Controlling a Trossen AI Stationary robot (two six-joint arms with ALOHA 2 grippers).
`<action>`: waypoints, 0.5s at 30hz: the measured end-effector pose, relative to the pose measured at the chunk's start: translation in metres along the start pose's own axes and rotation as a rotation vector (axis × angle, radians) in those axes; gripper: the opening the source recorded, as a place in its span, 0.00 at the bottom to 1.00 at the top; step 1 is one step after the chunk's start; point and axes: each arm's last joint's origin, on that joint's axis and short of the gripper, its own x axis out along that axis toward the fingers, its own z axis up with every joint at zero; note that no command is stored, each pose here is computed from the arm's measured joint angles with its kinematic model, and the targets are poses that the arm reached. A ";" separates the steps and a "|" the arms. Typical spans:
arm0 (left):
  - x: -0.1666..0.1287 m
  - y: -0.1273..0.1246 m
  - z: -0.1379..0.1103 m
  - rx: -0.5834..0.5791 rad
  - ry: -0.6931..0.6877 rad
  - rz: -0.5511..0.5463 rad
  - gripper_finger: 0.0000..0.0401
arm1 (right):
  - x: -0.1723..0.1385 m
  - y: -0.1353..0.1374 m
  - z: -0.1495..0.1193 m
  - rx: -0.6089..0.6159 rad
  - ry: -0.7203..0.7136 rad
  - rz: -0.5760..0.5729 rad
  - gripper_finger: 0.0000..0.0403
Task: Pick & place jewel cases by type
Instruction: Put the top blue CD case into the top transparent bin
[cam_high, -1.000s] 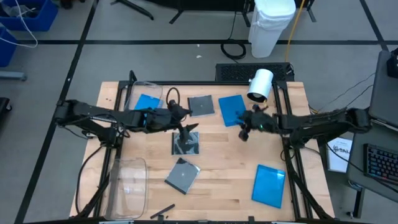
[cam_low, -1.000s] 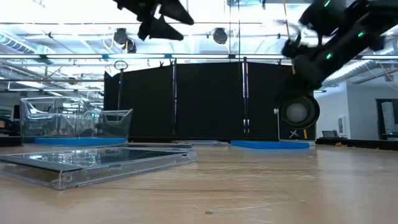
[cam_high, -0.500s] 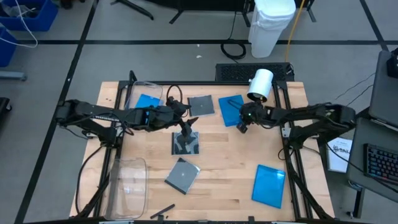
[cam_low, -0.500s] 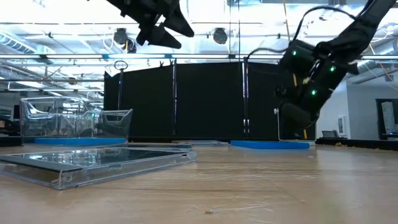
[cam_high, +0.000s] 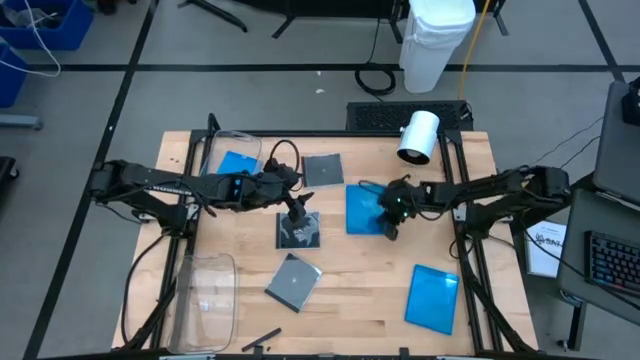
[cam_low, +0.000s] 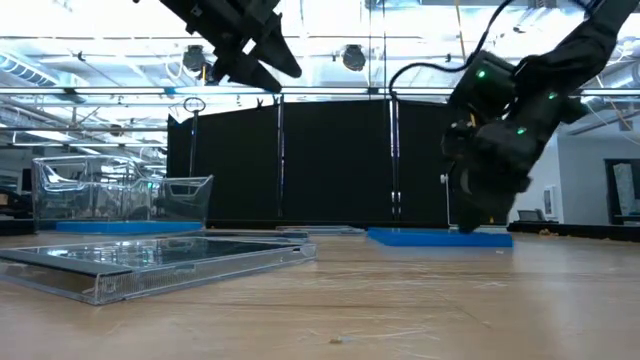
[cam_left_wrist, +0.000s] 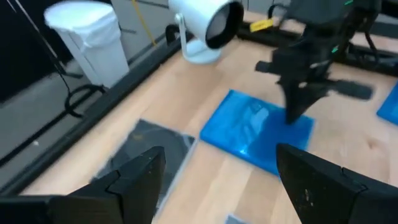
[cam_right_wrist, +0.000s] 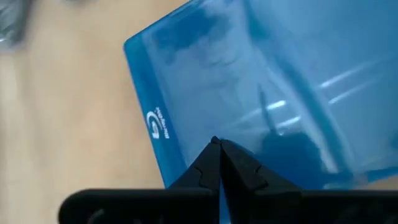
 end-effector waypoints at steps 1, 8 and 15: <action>0.000 0.000 -0.001 -0.001 0.015 -0.011 0.77 | 0.000 0.007 -0.002 -0.011 0.013 0.028 0.00; 0.000 -0.002 -0.006 -0.018 0.082 -0.099 0.77 | 0.003 0.051 -0.024 -0.097 0.089 0.160 0.00; 0.003 -0.007 -0.008 -0.015 0.119 -0.223 0.77 | 0.000 0.097 -0.036 -0.225 0.009 0.359 0.00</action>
